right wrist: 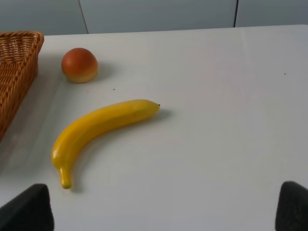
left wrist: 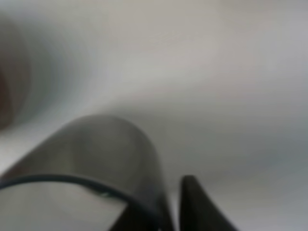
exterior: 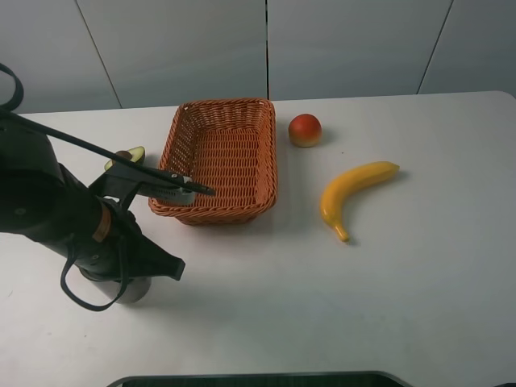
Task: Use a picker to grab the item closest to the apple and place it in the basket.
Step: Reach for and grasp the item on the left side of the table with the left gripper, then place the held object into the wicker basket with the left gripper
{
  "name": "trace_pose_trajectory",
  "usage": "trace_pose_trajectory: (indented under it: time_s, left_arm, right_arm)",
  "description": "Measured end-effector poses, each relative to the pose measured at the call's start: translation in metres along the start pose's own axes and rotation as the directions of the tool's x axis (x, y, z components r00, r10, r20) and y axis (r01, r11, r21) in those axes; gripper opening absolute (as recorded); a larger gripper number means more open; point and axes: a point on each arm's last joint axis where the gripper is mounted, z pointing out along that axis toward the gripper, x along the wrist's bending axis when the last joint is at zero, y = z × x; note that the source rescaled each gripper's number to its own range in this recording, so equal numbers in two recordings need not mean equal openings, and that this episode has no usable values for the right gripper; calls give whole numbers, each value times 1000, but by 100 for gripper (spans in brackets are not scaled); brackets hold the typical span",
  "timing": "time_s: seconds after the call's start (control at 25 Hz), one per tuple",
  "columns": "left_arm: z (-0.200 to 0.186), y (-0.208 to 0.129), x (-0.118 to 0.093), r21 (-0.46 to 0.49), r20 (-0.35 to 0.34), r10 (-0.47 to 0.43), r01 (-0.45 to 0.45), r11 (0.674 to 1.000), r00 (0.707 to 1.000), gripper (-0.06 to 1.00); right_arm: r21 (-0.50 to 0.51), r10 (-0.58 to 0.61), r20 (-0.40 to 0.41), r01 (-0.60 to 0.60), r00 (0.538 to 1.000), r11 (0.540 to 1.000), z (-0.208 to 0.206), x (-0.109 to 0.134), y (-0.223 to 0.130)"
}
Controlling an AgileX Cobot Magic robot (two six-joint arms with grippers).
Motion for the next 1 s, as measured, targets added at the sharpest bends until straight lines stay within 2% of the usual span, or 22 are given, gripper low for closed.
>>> trace_pose_trajectory:
  time_s: [1.0]
  left_arm:
    - [0,-2,1,18,-15,15,-14,1000,1000,0]
  right_arm:
    - [0,0,0,0,1000,1000,0,0,0]
